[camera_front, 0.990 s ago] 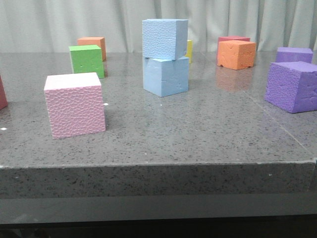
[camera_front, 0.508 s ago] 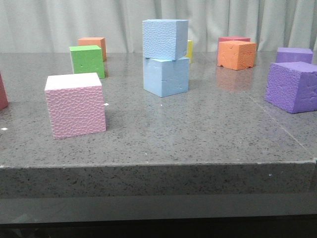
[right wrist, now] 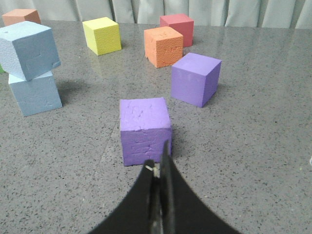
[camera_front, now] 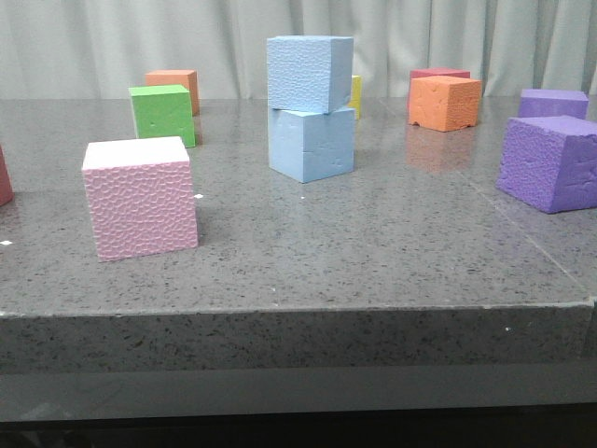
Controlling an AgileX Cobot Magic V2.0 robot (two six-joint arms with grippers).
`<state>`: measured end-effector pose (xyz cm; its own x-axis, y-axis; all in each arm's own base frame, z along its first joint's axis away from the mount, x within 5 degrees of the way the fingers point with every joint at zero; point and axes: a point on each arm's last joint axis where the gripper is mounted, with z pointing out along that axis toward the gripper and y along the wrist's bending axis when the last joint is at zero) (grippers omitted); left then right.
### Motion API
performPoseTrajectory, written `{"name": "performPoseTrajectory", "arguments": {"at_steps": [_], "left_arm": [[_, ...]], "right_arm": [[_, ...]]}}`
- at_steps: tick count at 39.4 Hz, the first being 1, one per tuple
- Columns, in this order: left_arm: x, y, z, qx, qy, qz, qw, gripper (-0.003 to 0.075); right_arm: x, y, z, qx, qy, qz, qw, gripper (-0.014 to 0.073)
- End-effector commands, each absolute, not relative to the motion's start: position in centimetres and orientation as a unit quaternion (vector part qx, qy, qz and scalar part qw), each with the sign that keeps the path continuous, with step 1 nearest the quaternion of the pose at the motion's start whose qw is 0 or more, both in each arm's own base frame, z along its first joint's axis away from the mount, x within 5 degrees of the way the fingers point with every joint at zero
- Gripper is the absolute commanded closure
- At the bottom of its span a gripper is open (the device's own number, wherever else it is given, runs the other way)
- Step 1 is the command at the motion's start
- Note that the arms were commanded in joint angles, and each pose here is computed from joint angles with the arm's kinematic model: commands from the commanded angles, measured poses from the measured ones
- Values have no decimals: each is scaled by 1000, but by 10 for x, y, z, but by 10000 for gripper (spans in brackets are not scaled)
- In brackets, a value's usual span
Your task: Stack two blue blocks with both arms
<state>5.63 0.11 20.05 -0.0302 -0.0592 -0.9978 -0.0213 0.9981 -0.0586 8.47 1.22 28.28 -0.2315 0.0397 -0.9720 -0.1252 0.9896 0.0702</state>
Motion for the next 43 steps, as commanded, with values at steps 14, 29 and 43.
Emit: {"name": "performPoseTrajectory", "arguments": {"at_steps": [14,29,43], "left_arm": [[55,1,209,-34,680,-21,732,741],[55,1,209,-34,680,-21,732,741],[55,1,209,-34,680,-21,732,741]], "right_arm": [[87,11,297,-23,752,63,656,662],[87,11,297,-23,752,63,656,662],[86,10,287,-22,743,60,667,662]]}}
